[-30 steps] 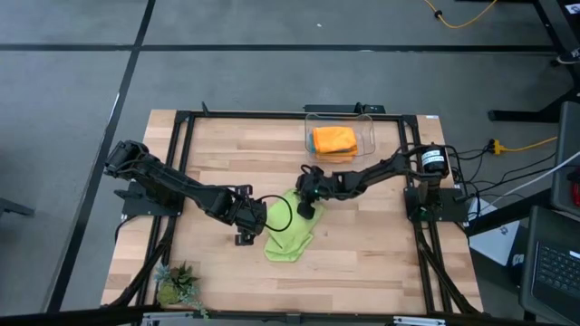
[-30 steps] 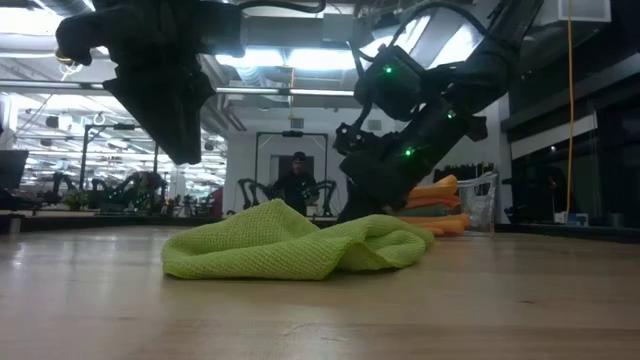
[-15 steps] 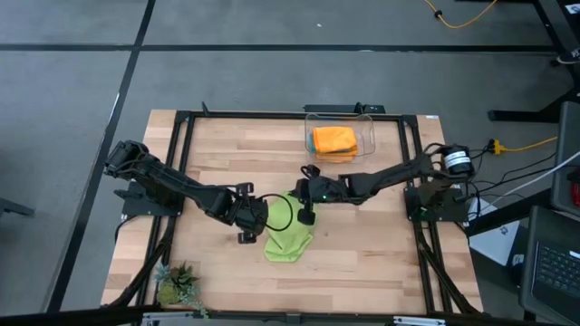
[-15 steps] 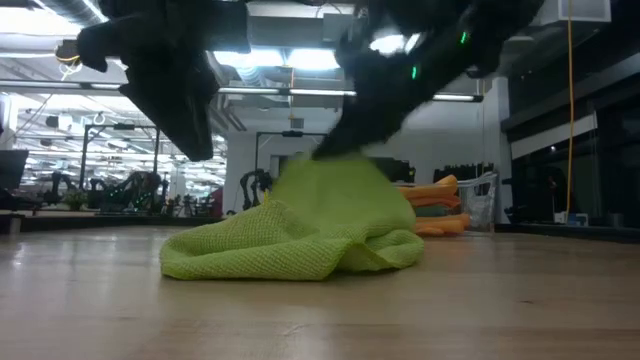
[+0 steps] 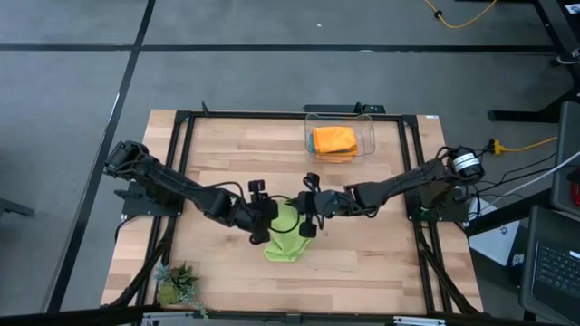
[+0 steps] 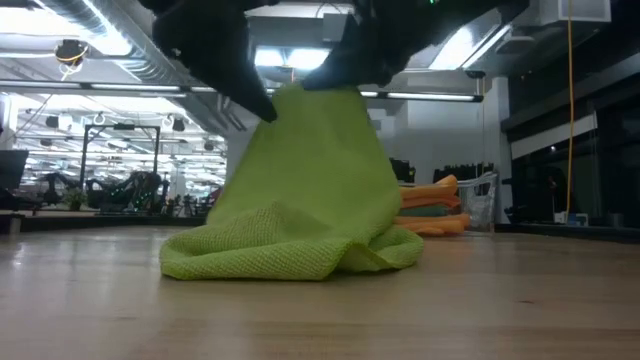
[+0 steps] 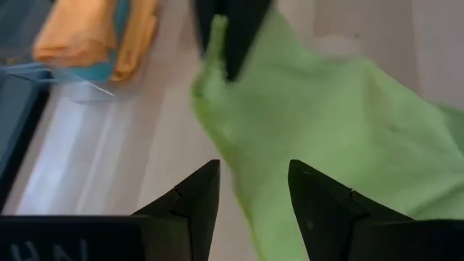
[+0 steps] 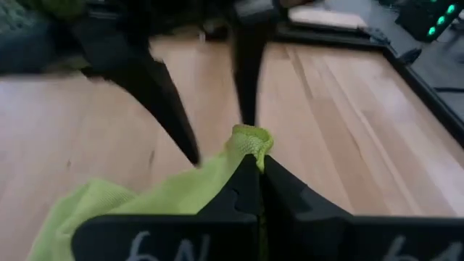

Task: Fold microfiber towels
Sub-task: Fold the green microfiber towel

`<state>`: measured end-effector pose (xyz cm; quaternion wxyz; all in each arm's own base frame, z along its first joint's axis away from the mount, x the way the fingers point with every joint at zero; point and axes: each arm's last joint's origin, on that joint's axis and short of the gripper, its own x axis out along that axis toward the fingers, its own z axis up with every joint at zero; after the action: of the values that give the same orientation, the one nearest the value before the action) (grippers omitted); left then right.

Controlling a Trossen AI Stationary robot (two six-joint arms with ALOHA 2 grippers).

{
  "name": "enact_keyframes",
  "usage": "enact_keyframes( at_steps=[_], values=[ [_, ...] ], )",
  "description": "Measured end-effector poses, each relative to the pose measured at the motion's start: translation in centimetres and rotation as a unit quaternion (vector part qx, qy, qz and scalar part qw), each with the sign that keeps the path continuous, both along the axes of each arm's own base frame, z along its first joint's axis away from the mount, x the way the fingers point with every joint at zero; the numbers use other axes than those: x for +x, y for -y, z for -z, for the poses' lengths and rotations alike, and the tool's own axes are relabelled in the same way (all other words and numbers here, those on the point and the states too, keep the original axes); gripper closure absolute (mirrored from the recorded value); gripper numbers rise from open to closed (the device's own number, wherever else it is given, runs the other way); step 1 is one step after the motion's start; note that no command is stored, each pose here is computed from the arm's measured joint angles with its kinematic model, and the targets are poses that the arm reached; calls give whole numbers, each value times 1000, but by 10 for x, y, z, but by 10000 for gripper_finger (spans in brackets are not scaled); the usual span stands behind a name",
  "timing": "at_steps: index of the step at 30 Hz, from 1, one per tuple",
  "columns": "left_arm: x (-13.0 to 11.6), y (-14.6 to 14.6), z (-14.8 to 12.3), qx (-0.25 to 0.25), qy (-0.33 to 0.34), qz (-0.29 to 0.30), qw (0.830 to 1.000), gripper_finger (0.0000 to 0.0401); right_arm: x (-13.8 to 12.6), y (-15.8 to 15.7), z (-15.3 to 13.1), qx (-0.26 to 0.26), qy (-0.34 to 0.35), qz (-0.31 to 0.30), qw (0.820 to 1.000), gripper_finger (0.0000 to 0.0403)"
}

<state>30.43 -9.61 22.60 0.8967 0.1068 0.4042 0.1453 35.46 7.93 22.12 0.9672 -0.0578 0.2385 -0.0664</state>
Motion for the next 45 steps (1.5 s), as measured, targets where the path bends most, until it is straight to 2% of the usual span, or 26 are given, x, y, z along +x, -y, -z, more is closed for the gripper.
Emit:
enact_keyframes(
  at_steps=[6,10,14,19,22,29,32,40,45],
  values=[
    [4,-8,-1,-6,9,-13,1000,242,-3,-11,0,-14,0,3,1000,400],
    [10,-13,2,-62,3,11,998,242,-7,-18,-4,-71,5,23,997,400],
    [16,-11,6,-97,0,39,995,242,-6,-32,-20,-130,23,36,991,400],
    [17,-8,11,-108,-19,61,992,242,-8,-52,-50,-229,7,75,971,400],
    [16,-6,12,-105,-23,65,992,242,-13,-59,-66,-259,-24,91,961,400],
    [16,-6,13,-102,-25,65,992,242,-24,-68,-92,-250,-59,100,961,399],
    [15,-6,14,-101,-32,64,992,242,-28,-72,-100,-254,-55,116,959,399],
    [14,-7,20,-95,-50,61,992,242,-33,-81,-108,-266,-40,123,955,399],
    [24,-9,30,-81,-34,42,995,242,-34,-82,-109,-264,-38,123,956,399]
  ],
)
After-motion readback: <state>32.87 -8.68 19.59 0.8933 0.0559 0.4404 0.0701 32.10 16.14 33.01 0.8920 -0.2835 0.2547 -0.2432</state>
